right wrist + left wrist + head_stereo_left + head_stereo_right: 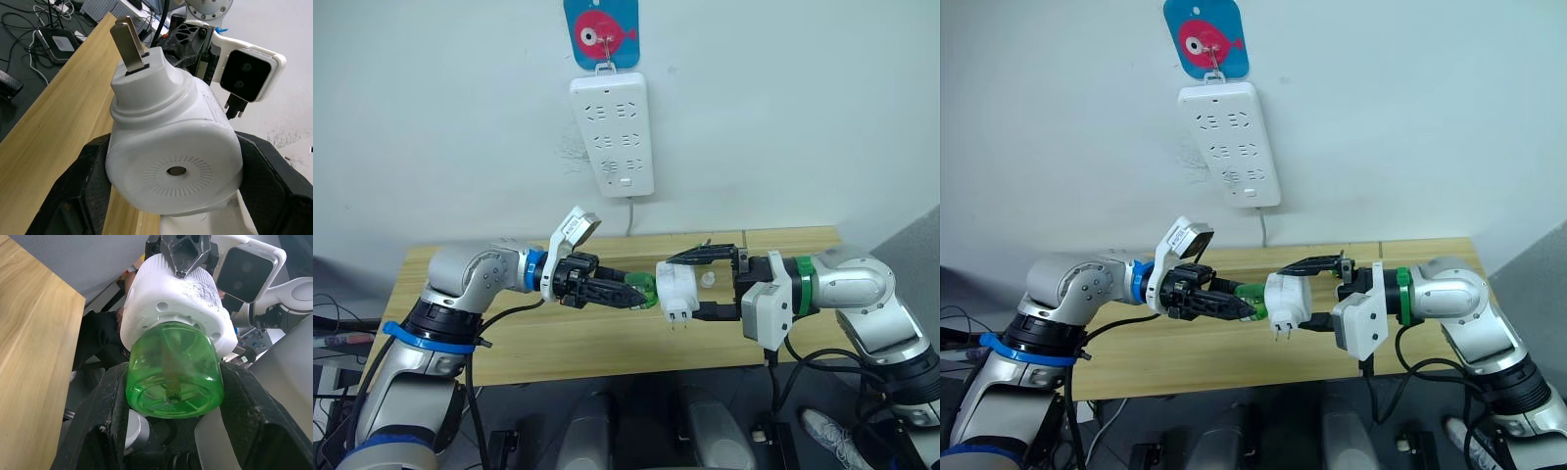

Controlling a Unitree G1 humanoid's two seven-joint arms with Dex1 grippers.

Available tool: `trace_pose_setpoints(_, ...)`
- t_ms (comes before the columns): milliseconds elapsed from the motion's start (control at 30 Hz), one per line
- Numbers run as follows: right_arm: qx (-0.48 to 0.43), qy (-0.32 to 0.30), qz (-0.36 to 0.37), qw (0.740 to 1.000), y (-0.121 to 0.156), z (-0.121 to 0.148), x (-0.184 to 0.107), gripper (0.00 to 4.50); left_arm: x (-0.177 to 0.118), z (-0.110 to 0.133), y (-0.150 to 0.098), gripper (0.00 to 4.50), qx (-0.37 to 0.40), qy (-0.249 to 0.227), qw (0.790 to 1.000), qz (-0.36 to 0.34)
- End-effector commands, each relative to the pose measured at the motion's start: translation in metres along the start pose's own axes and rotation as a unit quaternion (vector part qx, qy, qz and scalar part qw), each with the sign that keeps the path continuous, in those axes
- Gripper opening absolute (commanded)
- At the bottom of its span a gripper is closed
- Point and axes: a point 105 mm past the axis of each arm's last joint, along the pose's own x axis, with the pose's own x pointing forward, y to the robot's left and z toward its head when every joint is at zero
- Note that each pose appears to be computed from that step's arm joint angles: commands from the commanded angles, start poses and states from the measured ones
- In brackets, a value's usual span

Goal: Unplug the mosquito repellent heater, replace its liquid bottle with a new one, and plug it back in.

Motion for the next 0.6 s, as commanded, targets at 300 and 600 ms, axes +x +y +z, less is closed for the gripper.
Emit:
trace_pose_setpoints(300,-0.001,0.004,-0.022,1.000,-0.002,0.001,-0.010,3.19,0.001,0.009,0.012,4.15,0.235,0.053,0.968,0.074)
trace_pose_setpoints(600,0.316,0.093,0.011,0.944,0.028,-0.020,-0.027,3.19,-0.002,0.010,0.028,4.20,0.463,0.066,0.873,0.135)
